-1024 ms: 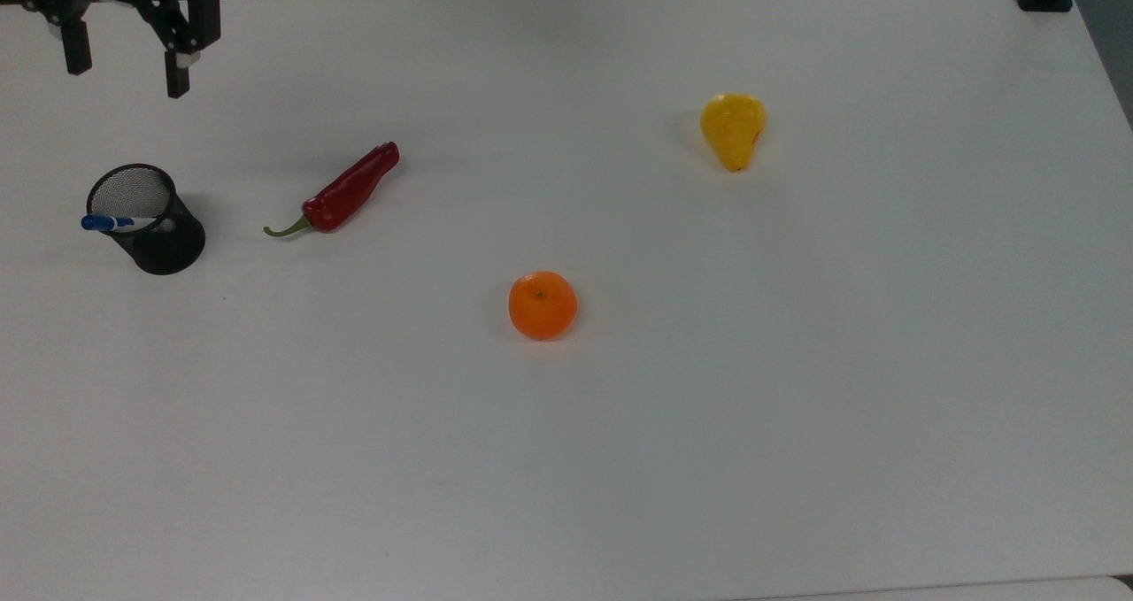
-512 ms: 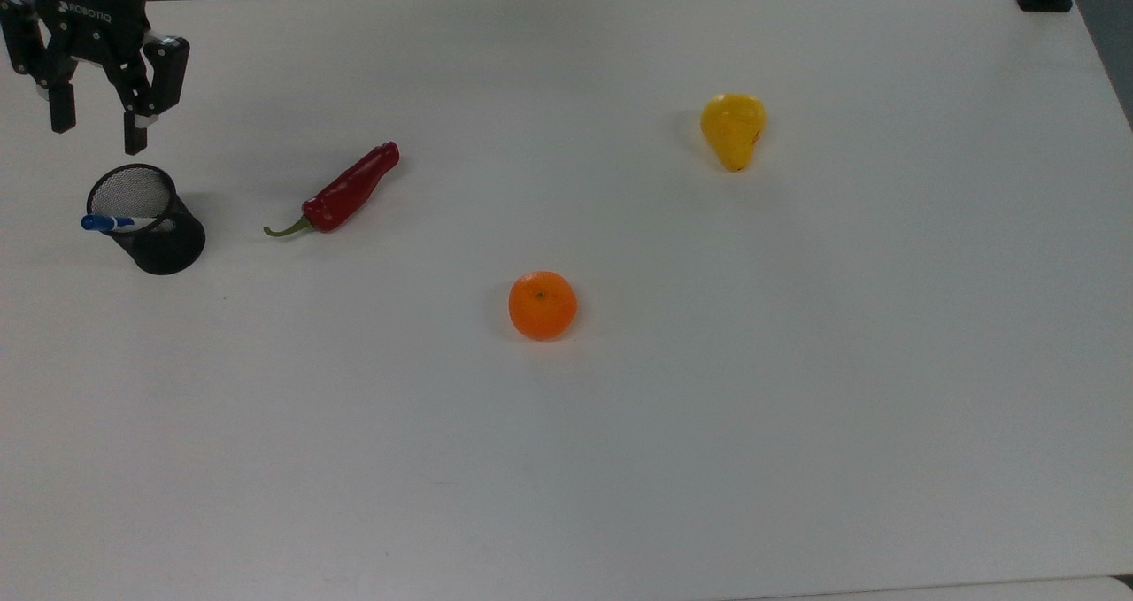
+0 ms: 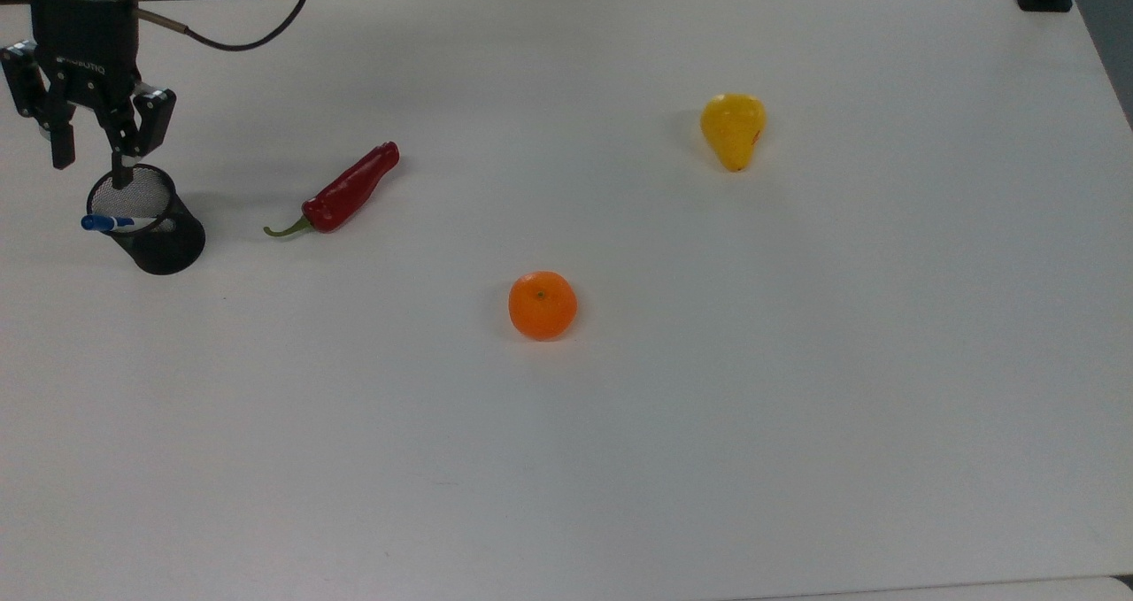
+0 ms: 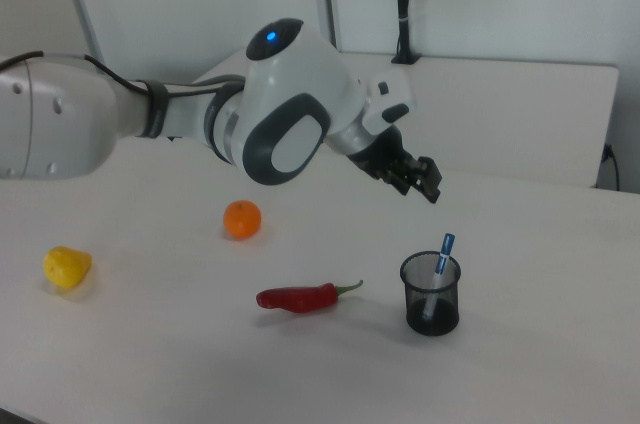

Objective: Take marker pen
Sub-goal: 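Move the open gripper over the black mesh pen cup, then lower the gripper into the cup and close on the blue marker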

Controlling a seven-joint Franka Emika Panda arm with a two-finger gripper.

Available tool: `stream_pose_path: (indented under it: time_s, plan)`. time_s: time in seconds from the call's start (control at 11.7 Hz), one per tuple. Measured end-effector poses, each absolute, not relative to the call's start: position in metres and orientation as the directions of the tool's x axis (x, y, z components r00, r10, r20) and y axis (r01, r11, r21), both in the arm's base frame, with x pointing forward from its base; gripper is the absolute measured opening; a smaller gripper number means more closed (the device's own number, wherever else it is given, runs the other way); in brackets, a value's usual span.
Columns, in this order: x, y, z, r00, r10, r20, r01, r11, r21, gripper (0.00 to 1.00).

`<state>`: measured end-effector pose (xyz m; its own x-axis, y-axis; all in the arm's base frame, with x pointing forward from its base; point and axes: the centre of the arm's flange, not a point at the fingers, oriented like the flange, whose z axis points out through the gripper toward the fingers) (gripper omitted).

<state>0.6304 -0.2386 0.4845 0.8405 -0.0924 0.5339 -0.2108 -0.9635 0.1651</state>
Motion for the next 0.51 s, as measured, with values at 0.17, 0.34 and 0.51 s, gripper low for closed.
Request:
stream_pose_path:
  time_s: [0.17,0.34,0.51]
  plan:
    - [0.637,-0.241,0.461,0.845,-0.077,0.529,-0.202,-0.962,0.183,0.53]
    - [0.639,-0.245,0.447,0.853,-0.070,0.518,-0.196,-0.962,0.192,0.50]
    - [0.641,-0.247,0.439,0.857,-0.053,0.513,-0.183,-0.962,0.205,0.49]
